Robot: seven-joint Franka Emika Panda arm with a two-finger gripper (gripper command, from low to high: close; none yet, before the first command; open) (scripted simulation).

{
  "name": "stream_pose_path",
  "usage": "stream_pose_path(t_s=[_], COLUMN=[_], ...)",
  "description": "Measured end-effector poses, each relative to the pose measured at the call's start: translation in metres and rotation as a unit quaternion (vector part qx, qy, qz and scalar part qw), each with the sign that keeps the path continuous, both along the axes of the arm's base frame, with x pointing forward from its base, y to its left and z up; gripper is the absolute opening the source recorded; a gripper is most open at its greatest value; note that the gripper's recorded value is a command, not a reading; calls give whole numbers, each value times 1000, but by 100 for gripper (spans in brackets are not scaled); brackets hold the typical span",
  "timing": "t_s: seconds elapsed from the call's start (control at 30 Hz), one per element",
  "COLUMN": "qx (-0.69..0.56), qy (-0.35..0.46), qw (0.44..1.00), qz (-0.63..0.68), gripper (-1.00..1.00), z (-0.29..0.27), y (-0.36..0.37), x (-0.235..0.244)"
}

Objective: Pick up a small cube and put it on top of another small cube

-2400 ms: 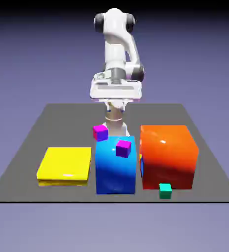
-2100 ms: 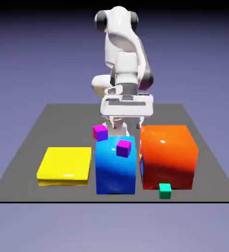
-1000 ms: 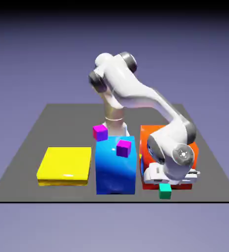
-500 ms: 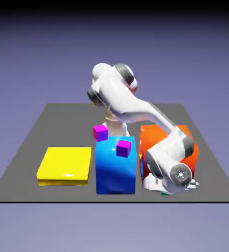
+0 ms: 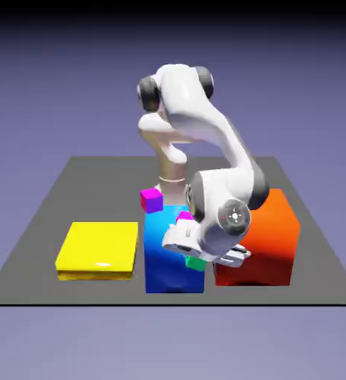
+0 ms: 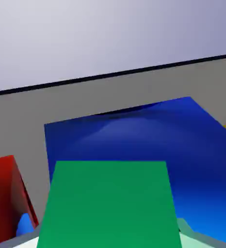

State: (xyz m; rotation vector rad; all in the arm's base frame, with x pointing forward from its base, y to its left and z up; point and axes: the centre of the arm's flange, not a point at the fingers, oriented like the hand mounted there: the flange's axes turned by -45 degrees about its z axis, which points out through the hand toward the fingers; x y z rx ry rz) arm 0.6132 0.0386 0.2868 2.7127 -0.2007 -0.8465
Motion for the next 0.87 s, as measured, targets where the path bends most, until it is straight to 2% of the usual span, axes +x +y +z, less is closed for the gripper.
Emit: stream_pose_path(t_s=[0.2, 0.5, 0.57, 0.67, 0.77, 0.8, 0.87], qx=[-9, 144, 160, 161, 161, 161, 159], qy=[-8, 45, 61, 57, 58, 59, 61], qw=[1000, 988, 984, 985, 985, 985, 984], qz=[-11, 18, 41, 19, 28, 34, 43], gripper=[-100, -100, -100, -100, -100, 100, 100], z=[77, 136, 129, 108, 78, 72, 72], y=[-84, -121, -90, -111, -103, -99, -91], x=[-33, -142, -142, -156, -173, -176, -175])
